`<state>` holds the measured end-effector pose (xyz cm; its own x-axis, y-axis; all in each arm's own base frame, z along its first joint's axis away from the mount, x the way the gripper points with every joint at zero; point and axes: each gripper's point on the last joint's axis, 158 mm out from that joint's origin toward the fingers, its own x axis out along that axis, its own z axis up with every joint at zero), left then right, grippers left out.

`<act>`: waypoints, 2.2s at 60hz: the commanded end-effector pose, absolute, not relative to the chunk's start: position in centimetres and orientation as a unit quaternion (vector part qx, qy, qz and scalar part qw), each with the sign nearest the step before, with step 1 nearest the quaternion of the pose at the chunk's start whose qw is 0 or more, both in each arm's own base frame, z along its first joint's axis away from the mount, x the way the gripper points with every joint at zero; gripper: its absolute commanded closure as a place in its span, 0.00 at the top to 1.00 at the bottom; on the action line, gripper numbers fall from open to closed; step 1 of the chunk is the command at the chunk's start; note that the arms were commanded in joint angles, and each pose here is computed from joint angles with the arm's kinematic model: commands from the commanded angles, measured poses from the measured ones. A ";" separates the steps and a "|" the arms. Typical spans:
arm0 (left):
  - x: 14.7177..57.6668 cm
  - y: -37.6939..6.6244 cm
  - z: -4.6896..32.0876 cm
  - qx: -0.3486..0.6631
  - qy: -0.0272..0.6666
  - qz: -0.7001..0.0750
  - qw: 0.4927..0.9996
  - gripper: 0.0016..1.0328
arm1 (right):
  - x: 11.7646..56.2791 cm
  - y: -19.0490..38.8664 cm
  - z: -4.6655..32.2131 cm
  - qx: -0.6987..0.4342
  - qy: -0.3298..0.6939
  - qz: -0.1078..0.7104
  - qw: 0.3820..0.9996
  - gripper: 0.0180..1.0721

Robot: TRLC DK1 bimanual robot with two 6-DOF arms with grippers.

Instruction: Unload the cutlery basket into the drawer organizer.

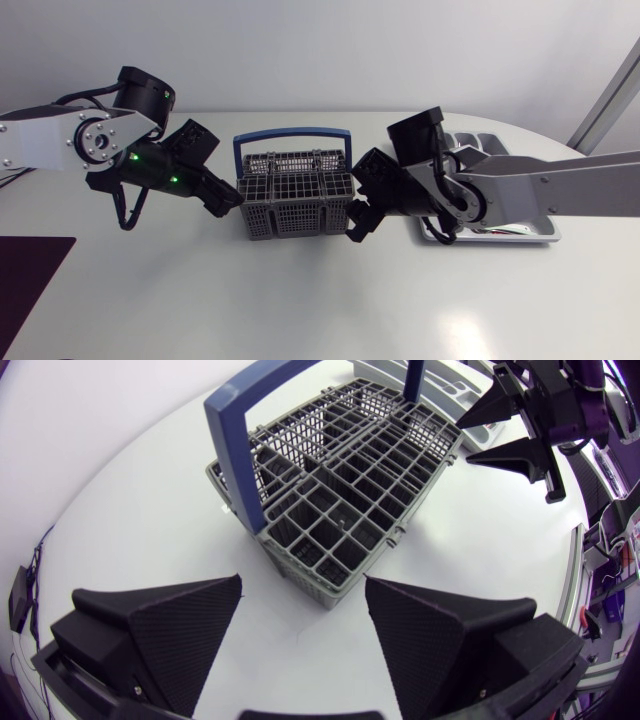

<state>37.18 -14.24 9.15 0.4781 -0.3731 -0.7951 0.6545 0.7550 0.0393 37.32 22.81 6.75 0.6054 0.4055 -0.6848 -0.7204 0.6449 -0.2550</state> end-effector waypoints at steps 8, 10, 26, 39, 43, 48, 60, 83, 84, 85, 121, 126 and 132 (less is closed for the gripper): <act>37.0 -13.7 8.7 0.177 0.411 -0.303 0.841 0.94 | 36.8 23.4 5.6 -0.258 0.309 0.330 0.854 0.56; 37.0 -13.7 8.6 0.177 0.412 -0.303 0.841 0.94 | 36.8 23.3 5.7 -0.258 0.309 0.329 0.854 0.56; 37.6 -13.5 8.1 0.177 0.414 -0.299 0.841 0.94 | 37.2 21.6 6.4 -0.258 0.305 0.314 0.861 0.56; 38.0 -12.9 8.1 0.178 0.412 -0.295 0.843 0.94 | 38.6 19.6 5.8 -0.255 0.314 0.295 0.865 0.56; 38.0 -12.8 8.1 0.178 0.413 -0.294 0.843 0.94 | 38.8 19.7 5.8 -0.255 0.314 0.295 0.866 0.56; 38.0 -12.7 8.1 0.179 0.412 -0.293 0.844 0.94 | 38.9 20.4 5.9 -0.253 0.312 0.300 0.865 0.56; 37.8 -12.6 8.1 0.180 0.412 -0.294 0.843 0.94 | 39.1 22.7 5.7 -0.255 0.309 0.314 0.861 0.56; 38.7 -12.3 8.6 0.182 0.404 -0.290 0.848 0.94 | 37.6 25.3 5.7 -0.264 0.304 0.334 0.852 0.56; 38.8 -12.3 8.6 0.182 0.403 -0.290 0.849 0.94 | 37.5 25.4 5.7 -0.264 0.304 0.335 0.852 0.56; 38.9 -12.3 8.5 0.182 0.403 -0.290 0.849 0.94 | 37.4 25.4 5.8 -0.264 0.303 0.336 0.852 0.56; 39.0 -12.7 9.5 0.184 0.389 -0.291 0.854 0.94 | 37.0 21.7 7.9 -0.270 0.287 0.302 0.868 0.56; 38.7 -12.4 11.3 0.184 0.375 -0.286 0.862 0.95 | 36.8 20.8 9.1 -0.268 0.280 0.295 0.873 0.61; 37.9 -12.3 13.3 0.183 0.359 -0.283 0.870 0.95 | 36.3 20.0 10.8 -0.267 0.265 0.289 0.880 0.67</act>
<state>38.46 -12.48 11.17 0.5476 -0.3588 -0.7559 0.6272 0.7740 0.0870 37.09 21.09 10.35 0.6831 0.3794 -0.6241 -0.6603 0.6860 -0.3057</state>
